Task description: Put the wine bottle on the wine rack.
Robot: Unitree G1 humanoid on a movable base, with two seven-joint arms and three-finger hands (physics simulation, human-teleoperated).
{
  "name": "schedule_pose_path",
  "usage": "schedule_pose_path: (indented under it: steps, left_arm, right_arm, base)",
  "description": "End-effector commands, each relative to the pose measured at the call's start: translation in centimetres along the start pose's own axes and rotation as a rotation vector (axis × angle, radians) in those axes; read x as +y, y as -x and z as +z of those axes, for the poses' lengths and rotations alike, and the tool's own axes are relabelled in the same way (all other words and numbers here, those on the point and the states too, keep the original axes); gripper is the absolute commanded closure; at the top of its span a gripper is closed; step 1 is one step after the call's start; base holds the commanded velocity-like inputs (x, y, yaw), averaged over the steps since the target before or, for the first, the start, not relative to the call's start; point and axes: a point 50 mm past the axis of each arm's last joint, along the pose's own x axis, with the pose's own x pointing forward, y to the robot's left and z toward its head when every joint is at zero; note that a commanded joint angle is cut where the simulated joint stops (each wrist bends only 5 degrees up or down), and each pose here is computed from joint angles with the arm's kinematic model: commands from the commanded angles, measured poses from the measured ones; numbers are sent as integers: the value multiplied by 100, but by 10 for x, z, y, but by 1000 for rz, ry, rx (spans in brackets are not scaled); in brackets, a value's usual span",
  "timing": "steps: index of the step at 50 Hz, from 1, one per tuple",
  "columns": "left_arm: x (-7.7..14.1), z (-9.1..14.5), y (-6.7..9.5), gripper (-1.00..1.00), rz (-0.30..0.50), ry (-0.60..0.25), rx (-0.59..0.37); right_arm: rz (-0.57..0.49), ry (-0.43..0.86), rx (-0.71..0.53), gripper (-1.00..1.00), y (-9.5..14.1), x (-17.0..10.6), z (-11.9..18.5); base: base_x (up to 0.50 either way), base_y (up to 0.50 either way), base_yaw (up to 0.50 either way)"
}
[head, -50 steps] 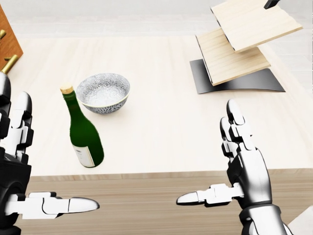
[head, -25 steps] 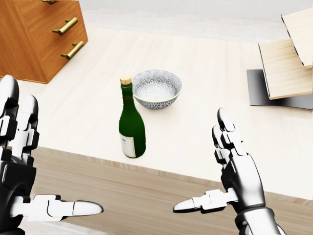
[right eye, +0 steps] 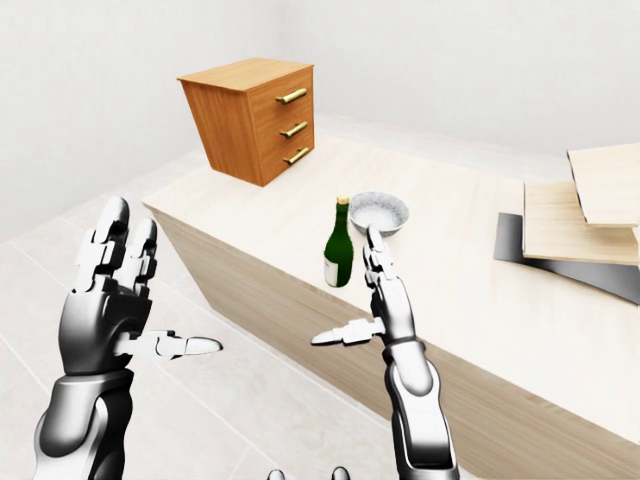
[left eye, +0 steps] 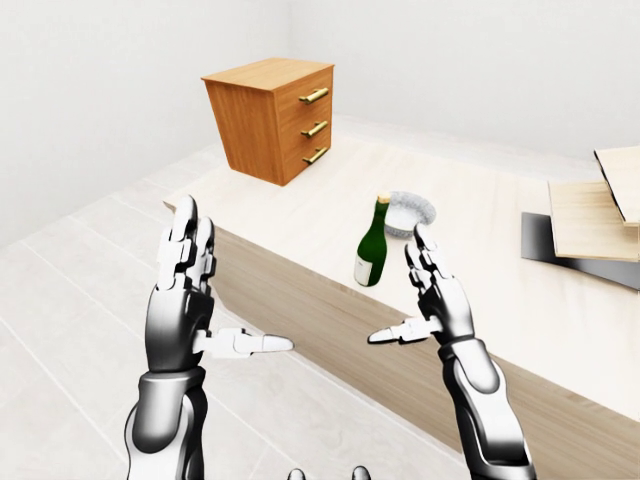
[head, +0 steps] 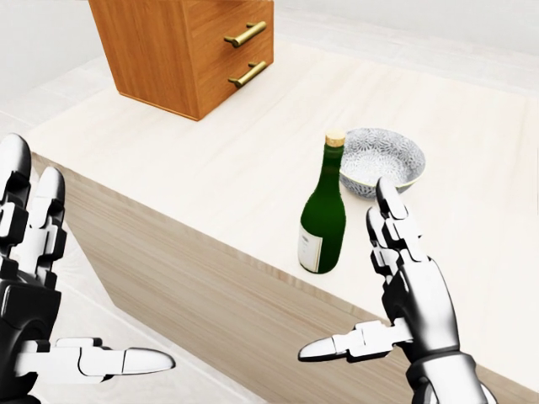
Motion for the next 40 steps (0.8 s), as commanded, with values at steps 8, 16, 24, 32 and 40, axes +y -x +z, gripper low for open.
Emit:
schedule_pose_path:
  steps: [8,16,24,32,40]
  left_arm:
    - [2,-15,0,-100,0,6,63]
    - [1,-19,1,-100,-4,6,83]
    - [1,-20,1,-100,-7,3,85]
    - [3,-12,-1,-100,0,-8,50]
    - [9,5,-1,-100,12,-29,-23]
  right_arm:
    - [-41,-19,-36,-100,-4,-5,7]
    - [-30,-18,-35,-100,-5,-2,7]
    - [-21,6,-32,-100,-4,1,7]
    - [1,15,-55,-100,-7,7,12]
    - [8,12,-60,-100,-10,6,13]
  base:
    - [9,-12,0]
    - [31,-40,0]
    - [29,-41,0]
    - [5,-8,0]
    - [7,3,0]
